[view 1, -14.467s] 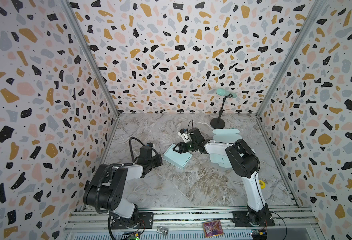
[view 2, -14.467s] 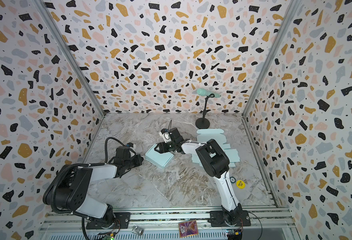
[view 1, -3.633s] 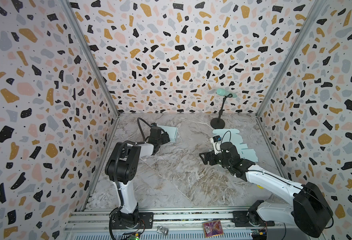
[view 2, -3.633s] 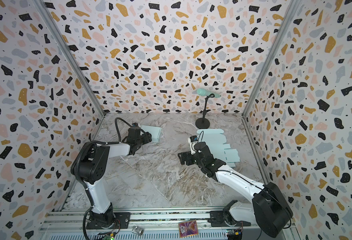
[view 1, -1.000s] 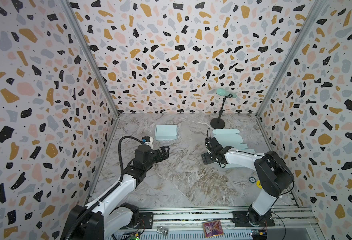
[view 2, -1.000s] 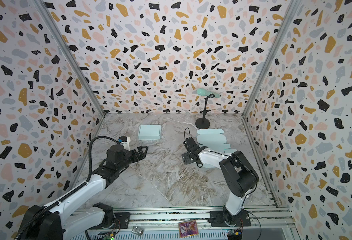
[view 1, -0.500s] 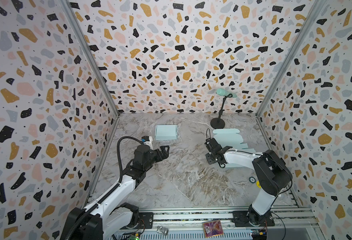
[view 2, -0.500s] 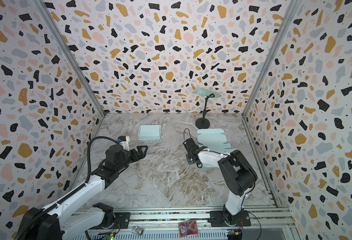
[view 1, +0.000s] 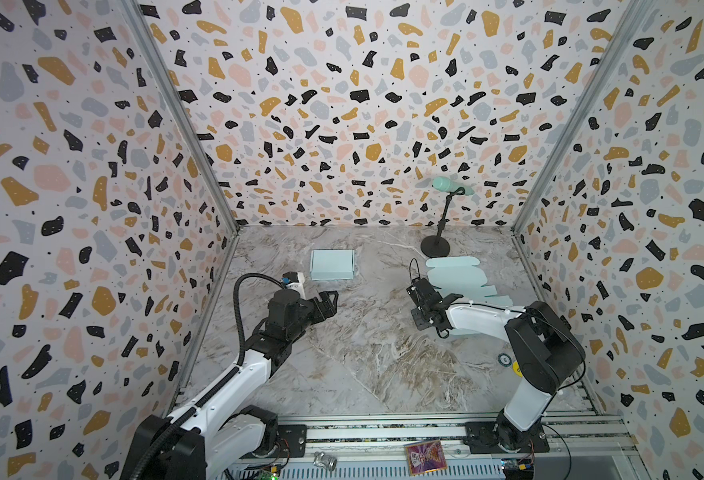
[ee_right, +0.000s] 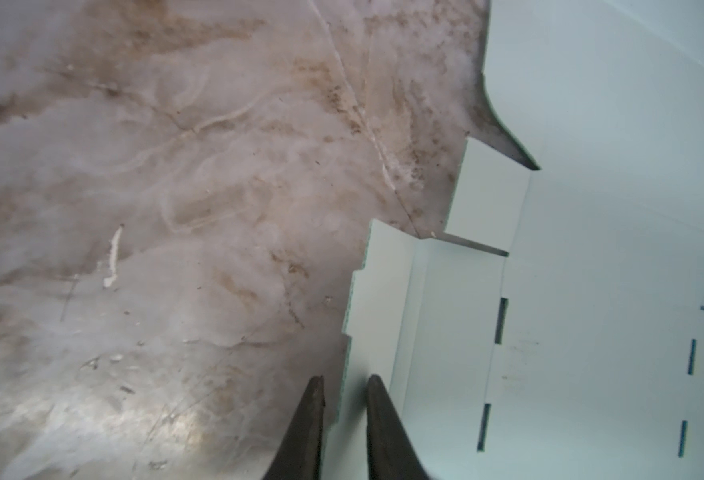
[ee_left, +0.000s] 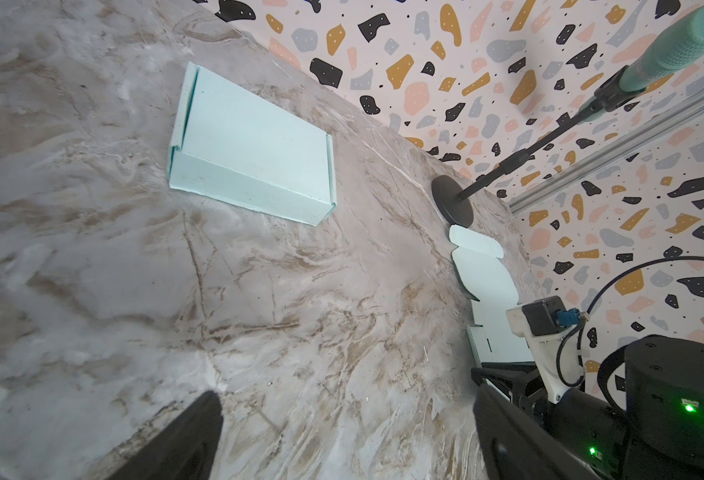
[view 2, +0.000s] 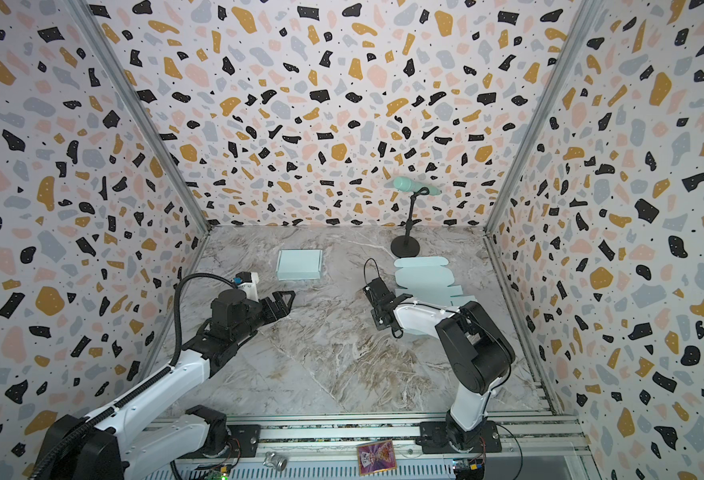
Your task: Fold the paper box
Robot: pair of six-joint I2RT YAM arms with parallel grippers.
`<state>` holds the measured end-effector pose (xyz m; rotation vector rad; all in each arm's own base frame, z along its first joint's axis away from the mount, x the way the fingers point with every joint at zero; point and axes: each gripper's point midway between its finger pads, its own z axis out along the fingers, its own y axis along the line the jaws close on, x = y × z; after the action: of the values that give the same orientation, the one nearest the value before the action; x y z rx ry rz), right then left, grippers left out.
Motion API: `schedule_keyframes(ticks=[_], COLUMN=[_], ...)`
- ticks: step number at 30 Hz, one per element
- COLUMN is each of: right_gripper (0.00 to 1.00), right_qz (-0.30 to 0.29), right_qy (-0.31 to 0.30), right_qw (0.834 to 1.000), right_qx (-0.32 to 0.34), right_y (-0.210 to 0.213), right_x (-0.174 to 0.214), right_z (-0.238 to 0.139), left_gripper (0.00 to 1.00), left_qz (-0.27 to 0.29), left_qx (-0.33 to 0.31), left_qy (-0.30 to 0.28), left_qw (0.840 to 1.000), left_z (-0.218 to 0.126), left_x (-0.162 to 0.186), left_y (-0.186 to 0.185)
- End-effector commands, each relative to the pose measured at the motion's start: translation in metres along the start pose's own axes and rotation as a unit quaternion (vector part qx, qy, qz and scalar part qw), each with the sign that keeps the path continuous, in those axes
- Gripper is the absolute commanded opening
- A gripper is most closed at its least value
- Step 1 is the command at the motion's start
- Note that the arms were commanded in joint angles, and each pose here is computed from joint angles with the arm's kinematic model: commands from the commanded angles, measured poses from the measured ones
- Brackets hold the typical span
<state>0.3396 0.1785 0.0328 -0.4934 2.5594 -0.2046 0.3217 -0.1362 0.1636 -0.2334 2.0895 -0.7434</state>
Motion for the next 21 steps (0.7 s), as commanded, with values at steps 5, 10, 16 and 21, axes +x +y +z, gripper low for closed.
schedule_keyframes(ticks=[5, 10, 16, 21], right_gripper=[0.16, 0.13, 0.03, 0.01], right_qz=[-0.008, -0.009, -0.011, -0.038], right_qy=[0.018, 0.013, 0.003, -0.031], right_qw=[1.0, 1.0, 1.0, 0.999], right_qx=[0.016, 0.025, 0.021, 0.008], right_y=[-0.006, -0.011, -0.009, 0.01], right_x=[0.019, 0.021, 0.02, 0.015], right_z=[-0.015, -0.025, -0.038, -0.06], left_gripper=[0.95, 0.94, 0.93, 0.93], left_qz=[-0.005, -0.006, -0.005, -0.012], left_qx=[0.021, 0.024, 0.026, 0.03], left_qy=[-0.018, -0.019, -0.015, -0.012], left_qw=[1.0, 1.0, 1.0, 0.999], left_z=[0.0, 0.002, 0.006, 0.007], left_x=[-0.007, -0.008, -0.009, -0.008], left_y=[-0.009, -0.012, -0.015, -0.017])
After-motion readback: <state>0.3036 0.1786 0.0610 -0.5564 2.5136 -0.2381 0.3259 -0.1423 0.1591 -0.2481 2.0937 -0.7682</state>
